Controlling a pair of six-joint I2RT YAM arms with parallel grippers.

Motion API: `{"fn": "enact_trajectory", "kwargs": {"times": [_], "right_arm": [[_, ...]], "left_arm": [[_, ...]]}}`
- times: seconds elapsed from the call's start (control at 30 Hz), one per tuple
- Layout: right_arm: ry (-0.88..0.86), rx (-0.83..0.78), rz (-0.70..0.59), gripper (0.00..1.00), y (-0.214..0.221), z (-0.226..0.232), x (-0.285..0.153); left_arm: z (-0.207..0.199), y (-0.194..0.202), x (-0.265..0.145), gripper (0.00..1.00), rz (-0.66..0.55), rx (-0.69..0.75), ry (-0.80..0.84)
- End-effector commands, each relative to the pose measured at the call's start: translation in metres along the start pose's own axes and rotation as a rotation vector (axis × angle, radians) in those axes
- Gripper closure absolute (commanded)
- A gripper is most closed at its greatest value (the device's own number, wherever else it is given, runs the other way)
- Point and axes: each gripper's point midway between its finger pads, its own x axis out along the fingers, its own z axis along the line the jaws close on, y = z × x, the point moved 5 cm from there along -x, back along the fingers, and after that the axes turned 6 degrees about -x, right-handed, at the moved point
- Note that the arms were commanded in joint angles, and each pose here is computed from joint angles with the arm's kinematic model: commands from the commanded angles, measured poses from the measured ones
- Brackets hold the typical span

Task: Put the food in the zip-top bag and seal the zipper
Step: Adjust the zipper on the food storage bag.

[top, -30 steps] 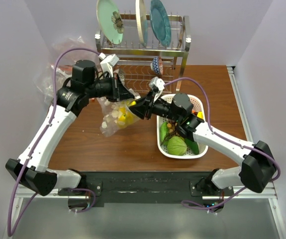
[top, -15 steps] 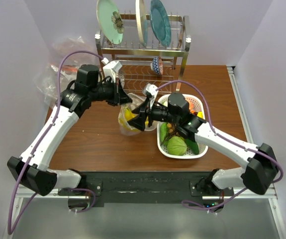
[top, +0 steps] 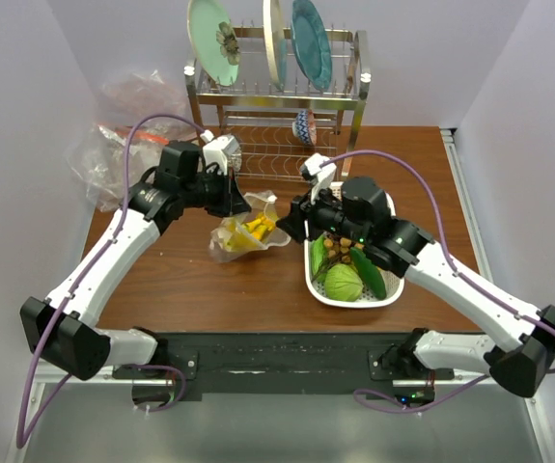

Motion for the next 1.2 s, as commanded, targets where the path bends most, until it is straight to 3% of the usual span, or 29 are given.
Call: {"fn": "enact_trajectory", "kwargs": {"times": [0.0,0.37,0.47,0.67,0.8,1.17], "right_arm": [[0.135,0.022,0.225,0.45,0.045,-0.019,0.013],[0.397,0.079,0.351,0.46,0.074,-0.051,0.042],[0.407,0.1,0.335,0.56,0.077,-0.051,0.039],[0.378,0.137,0.292,0.61,0.072,-0.046,0.041],[0.457,0.139,0.309,0.51,0.07,-0.054,0.038],[0.578,0.09,0.305,0.48,0.063,-0.068,0.024]], "left_arm": [[-0.018,-0.023,-0.018,1.0,-0.114,0.075,0.04],[-0.036,-0.031,-0.043,1.0,-0.159,0.093,0.066],[-0.037,-0.03,-0.045,1.0,-0.155,0.094,0.066],[-0.035,-0.027,-0.045,1.0,-0.148,0.093,0.061],[-0.033,-0.026,-0.046,1.0,-0.152,0.093,0.044],[-0.02,-0.02,-0.039,1.0,-0.13,0.087,-0.011]]}}
